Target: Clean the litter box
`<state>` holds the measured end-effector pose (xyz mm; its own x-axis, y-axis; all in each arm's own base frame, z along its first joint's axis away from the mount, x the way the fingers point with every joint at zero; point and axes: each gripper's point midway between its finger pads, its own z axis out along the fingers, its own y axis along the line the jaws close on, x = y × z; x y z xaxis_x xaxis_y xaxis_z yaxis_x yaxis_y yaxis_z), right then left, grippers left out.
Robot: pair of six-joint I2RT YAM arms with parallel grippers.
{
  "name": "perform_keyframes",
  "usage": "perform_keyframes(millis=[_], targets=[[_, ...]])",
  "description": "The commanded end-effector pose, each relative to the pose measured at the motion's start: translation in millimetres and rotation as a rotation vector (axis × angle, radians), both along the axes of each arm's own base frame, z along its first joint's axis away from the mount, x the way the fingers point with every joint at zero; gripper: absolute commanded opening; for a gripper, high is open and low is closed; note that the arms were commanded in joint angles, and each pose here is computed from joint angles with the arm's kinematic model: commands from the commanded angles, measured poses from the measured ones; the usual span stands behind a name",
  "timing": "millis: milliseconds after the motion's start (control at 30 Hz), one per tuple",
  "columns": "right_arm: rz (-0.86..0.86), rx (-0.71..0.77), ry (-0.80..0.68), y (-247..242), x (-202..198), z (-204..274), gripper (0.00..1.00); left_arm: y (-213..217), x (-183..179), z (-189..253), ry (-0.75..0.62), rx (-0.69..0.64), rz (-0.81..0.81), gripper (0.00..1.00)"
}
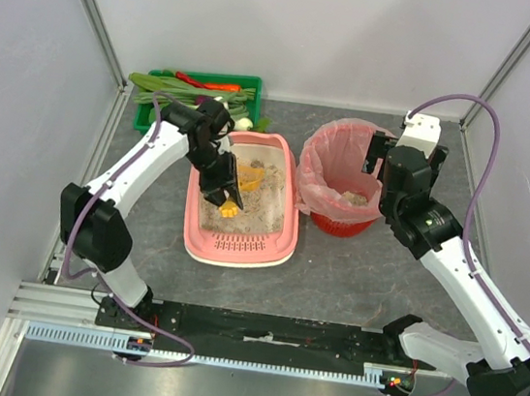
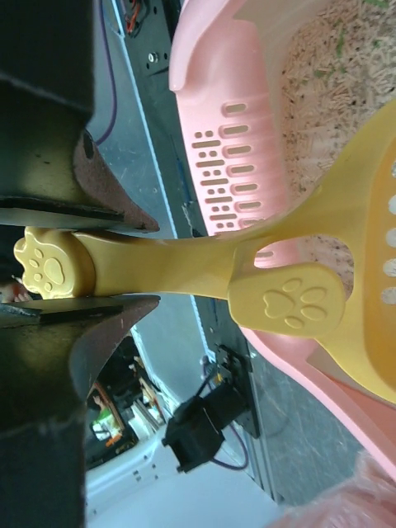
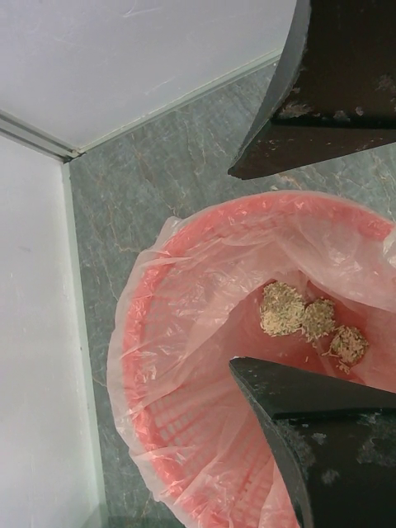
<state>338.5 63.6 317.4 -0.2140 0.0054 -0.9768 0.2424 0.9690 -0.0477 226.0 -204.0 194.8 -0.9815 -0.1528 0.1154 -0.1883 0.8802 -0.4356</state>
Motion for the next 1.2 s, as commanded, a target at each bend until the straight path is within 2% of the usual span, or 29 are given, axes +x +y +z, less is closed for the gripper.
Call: perform_keyframes(millis=[0,467,633,1167], targets=[[-0.015,-0.003,-0.053,-8,-4,24,0.98,4,-10,19,0.165,-0.009,0.109,0.02],[0.019,-0.009,-0.069,-3,-3,27,0.98,11,0,1,0.306,0.031,0.266,0.02],[0.048,-0.013,-0.071,1,-1,28,0.98,16,-8,1,0.313,0.064,0.321,0.02],[0.068,0.008,-0.099,3,-3,34,0.98,5,3,-28,0.338,0.016,0.395,0.02]])
